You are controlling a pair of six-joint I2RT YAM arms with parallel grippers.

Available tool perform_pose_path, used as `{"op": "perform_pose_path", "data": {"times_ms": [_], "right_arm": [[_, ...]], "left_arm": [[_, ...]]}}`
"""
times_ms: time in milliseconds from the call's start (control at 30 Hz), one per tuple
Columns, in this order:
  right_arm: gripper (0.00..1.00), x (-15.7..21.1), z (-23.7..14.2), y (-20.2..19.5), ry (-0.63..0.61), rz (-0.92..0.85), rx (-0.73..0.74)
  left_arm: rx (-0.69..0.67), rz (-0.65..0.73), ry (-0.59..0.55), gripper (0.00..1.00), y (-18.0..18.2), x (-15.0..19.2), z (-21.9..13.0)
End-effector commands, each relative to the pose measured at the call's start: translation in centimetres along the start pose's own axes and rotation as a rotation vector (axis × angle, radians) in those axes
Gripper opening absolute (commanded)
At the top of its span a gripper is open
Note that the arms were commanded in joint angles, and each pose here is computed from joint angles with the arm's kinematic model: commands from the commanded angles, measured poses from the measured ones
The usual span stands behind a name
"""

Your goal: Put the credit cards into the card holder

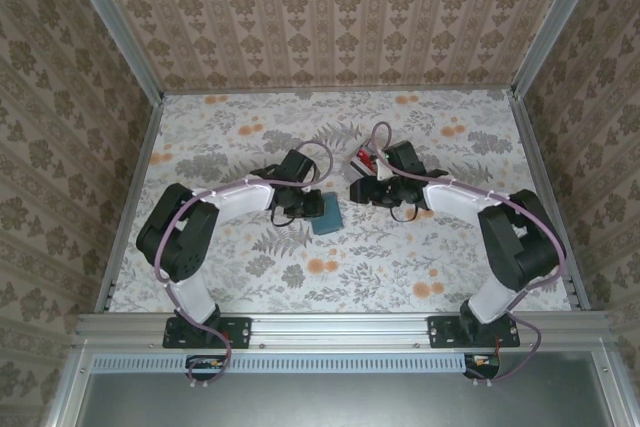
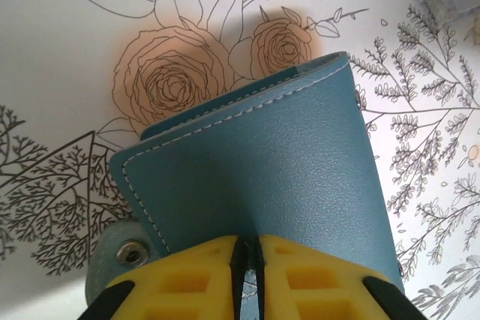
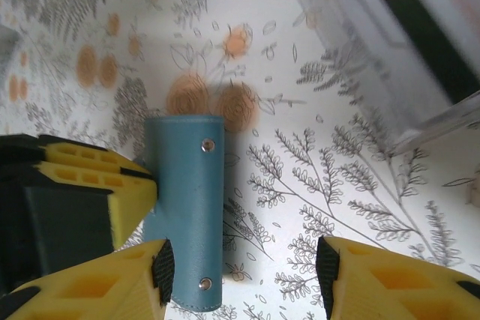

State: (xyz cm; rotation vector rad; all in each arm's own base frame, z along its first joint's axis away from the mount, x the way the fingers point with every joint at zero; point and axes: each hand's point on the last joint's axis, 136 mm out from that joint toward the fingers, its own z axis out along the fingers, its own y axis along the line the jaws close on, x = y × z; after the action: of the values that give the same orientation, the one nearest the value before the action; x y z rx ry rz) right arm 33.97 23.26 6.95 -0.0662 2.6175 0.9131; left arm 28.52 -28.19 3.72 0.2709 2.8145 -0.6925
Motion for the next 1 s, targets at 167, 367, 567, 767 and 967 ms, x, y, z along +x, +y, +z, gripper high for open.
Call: {"op": "perform_pose_path", "data": {"times_ms": [167,367,567,767,967], "right_arm": [[0.55,3.2,5.3,2.5,0.143,0.043,-0.092],[0.47,3.7,7.2,3.3,0.171,0.09,-0.167],[0.33,2.6,7.4,4.4,0.153,0.089,-0.2],[0.12,1.3,6.3,5.6,0.139,0.03,-0.204],[0.1,-0.9,1.3,3.8,0.041,-0.181,0.045]], "left_arm": [[-0.033,-0.122,0.073,0.02,3.5,4.1,2.5],[-0.036,-0.153,0.064,0.0,4.1,4.6,2.6],[0.011,-0.148,0.033,0.0,2.9,3.1,2.1],[0.04,-0.139,-0.06,0.07,1.6,0.4,-0.1],[0.021,-0.162,-0.238,0.21,2.5,-2.1,-4.6]]}}
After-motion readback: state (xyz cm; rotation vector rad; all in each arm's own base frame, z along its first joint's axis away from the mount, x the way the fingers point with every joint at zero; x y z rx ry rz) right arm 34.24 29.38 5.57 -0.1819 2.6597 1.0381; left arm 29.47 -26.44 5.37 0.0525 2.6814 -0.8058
